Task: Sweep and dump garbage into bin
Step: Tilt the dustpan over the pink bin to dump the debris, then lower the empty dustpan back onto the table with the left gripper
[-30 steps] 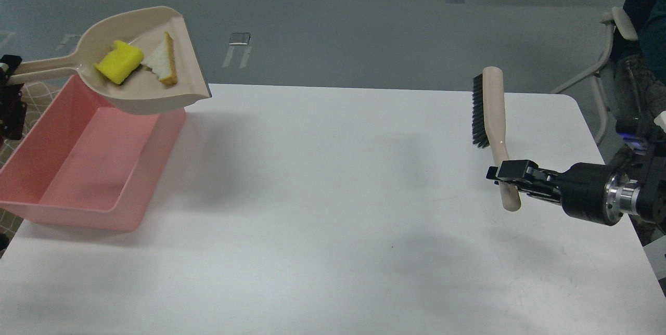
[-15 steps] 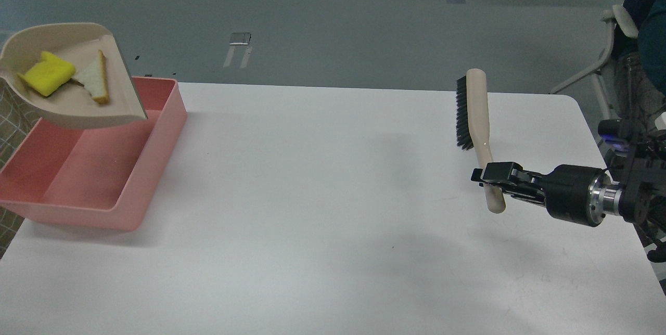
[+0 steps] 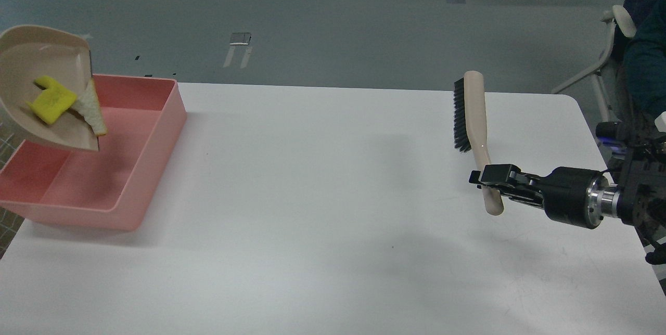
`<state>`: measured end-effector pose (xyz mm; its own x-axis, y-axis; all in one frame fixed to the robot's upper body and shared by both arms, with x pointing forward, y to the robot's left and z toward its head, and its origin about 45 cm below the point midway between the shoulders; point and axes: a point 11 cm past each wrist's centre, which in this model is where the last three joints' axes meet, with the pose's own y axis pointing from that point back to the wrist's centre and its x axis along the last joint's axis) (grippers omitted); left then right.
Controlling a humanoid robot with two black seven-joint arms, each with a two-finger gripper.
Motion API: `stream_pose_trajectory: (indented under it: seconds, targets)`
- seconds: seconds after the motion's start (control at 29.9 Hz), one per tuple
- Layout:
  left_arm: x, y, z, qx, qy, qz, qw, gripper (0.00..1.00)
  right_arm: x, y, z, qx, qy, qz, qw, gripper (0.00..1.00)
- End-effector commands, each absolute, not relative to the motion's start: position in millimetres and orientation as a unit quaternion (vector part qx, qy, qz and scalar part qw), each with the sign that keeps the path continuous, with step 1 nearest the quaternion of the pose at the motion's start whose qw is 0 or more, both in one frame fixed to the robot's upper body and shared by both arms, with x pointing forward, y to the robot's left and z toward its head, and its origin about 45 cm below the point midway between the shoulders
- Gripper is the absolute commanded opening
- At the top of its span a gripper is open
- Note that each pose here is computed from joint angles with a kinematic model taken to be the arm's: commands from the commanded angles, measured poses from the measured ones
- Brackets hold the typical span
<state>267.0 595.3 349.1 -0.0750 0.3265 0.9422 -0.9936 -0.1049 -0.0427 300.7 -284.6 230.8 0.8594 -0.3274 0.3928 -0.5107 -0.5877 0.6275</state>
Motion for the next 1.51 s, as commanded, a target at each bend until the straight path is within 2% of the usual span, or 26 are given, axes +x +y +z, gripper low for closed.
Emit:
stream_pose_trajectory:
  seconds: [0.0, 0.27, 0.5, 0.6, 0.67, 0.7, 0.8, 0.9, 0.97, 1.1, 1.24, 1.47]
  targets:
    - [270.1, 594.2, 365.6, 0.447, -0.446, 0.579, 0.515, 0.0, 301.2, -282.9, 231.4, 0.884, -0.237, 0.119, 0.385, 0.0]
    - [276.1, 590.7, 391.2, 0.445, -0.48, 0.57, 0.496, 0.0, 302.1, -284.2, 231.4, 0.883, -0.239, 0.119, 0.385, 0.0]
    - [293.7, 555.1, 416.1, 0.369, -0.508, 0.579, 0.52, 0.0, 300.0, -285.5, 227.8, 0.882, -0.235, 0.119, 0.391, 0.0]
    - [305.5, 531.3, 430.4, 0.32, -0.502, 0.581, 0.555, 0.0, 300.3, -285.8, 227.9, 0.881, -0.233, 0.124, 0.393, 0.0]
    - [315.5, 508.3, 440.1, 0.268, -0.471, 0.583, 0.606, 0.0, 298.0, -287.6, 224.1, 0.879, -0.23, 0.126, 0.399, 0.0]
    - [315.5, 508.2, 440.1, 0.268, -0.47, 0.583, 0.606, 0.0, 298.0, -287.6, 224.0, 0.879, -0.23, 0.126, 0.399, 0.0]
    - [328.4, 481.4, 437.7, 0.2, -0.405, 0.598, 0.662, 0.0, 295.1, -291.3, 218.0, 0.875, -0.227, 0.127, 0.409, 0.0]
    - [342.7, 449.7, 420.9, 0.134, -0.333, 0.598, 0.716, 0.0, 293.2, -294.5, 212.4, 0.872, -0.22, 0.138, 0.415, 0.0]
    - [348.1, 437.4, 409.4, 0.117, -0.306, 0.597, 0.732, 0.0, 291.7, -295.1, 208.6, 0.871, -0.215, 0.142, 0.419, 0.0]
    - [361.6, 397.6, 354.1, 0.079, -0.209, 0.597, 0.771, 0.0, 290.2, -294.6, 203.9, 0.869, -0.208, 0.149, 0.424, 0.0]
    - [365.9, 357.3, 308.7, 0.069, -0.157, 0.586, 0.792, 0.0, 289.8, -294.8, 203.4, 0.869, -0.208, 0.148, 0.425, 0.0]
    - [359.5, 302.2, 247.4, 0.109, -0.14, 0.569, 0.803, 0.0, 289.3, -295.8, 196.9, 0.869, -0.209, 0.141, 0.427, 0.0]
